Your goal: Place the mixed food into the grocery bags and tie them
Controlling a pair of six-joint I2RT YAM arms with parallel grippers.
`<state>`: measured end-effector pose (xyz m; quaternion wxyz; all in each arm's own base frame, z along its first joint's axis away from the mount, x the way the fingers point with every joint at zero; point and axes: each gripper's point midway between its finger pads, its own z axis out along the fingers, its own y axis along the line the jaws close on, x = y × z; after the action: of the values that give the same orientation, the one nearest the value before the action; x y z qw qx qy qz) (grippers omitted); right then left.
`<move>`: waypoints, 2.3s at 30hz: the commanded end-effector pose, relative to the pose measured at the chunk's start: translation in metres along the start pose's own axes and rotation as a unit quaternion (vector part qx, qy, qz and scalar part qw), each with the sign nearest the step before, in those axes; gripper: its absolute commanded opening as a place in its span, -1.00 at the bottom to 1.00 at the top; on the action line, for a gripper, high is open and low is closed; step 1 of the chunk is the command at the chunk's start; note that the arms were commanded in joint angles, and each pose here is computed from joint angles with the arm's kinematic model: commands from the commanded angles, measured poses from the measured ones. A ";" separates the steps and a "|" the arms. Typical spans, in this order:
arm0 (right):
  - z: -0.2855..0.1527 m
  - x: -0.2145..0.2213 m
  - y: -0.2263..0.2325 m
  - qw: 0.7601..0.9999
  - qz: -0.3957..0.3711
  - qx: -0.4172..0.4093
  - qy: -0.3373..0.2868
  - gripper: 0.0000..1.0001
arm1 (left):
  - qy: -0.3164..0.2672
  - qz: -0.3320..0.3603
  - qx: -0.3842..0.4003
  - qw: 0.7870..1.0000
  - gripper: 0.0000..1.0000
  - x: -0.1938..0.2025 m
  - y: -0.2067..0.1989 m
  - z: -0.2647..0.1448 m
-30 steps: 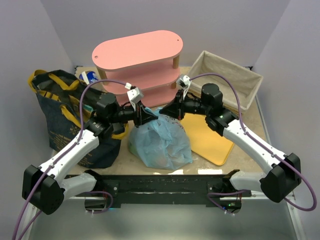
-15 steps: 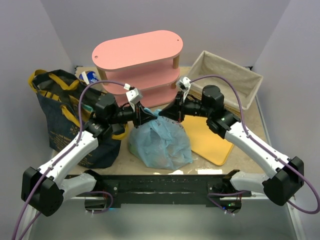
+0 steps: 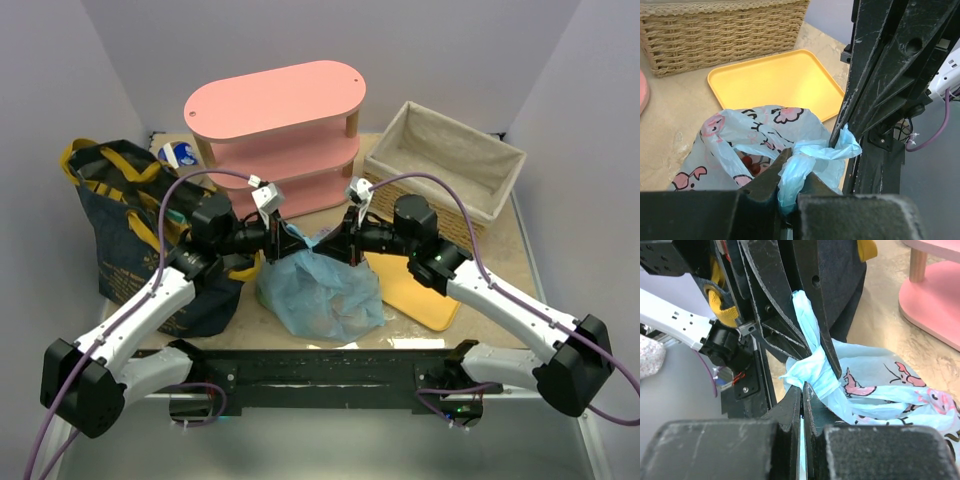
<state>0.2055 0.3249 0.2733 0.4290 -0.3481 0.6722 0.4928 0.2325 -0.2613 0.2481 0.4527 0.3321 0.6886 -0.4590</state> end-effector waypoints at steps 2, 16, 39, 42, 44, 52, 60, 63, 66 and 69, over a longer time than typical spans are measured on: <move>-0.003 -0.006 0.011 1.000 0.000 -0.012 -0.014 -1.00 | -0.007 -0.014 -0.021 1.000 -0.62 0.002 0.007 -0.005; -0.003 -0.002 0.017 1.000 -0.003 -0.024 -0.010 -1.00 | -0.009 -0.027 -0.040 0.999 -0.40 0.004 0.013 -0.008; 0.025 0.073 0.026 0.996 0.013 -0.024 0.087 -1.00 | -0.007 -0.063 -0.074 0.995 -0.89 0.013 0.028 -0.011; 0.029 0.086 0.017 0.994 0.013 -0.010 0.104 -1.00 | -0.008 -0.068 -0.072 0.995 -0.88 0.012 0.027 -0.012; 0.031 0.090 0.014 0.994 0.014 -0.004 0.109 -1.00 | -0.006 -0.069 -0.060 0.996 -0.78 0.012 0.023 -0.012; 0.034 0.093 0.007 0.994 0.010 0.006 0.113 -1.00 | 0.005 -0.065 -0.025 0.998 -0.56 0.016 0.009 -0.014; 0.035 0.092 0.007 0.994 0.008 0.007 0.113 -1.00 | 0.024 -0.073 -0.012 0.997 -0.30 0.023 0.000 -0.019; 0.034 0.090 0.007 0.994 0.007 0.009 0.110 -1.00 | 0.027 -0.070 -0.017 0.997 -0.17 0.023 -0.001 -0.022; 0.034 0.090 0.006 0.994 0.004 0.012 0.112 -1.00 | 0.024 -0.065 -0.017 0.997 -0.10 0.021 -0.003 -0.024; 0.036 0.090 0.005 0.993 0.004 0.011 0.114 -1.00 | 0.023 -0.067 -0.010 0.997 -0.06 0.021 -0.005 -0.023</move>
<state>0.1724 0.3559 0.1910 0.3489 -0.3884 0.7224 0.4535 0.2213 -0.2405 0.2286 0.4145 0.2794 0.7321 -0.4627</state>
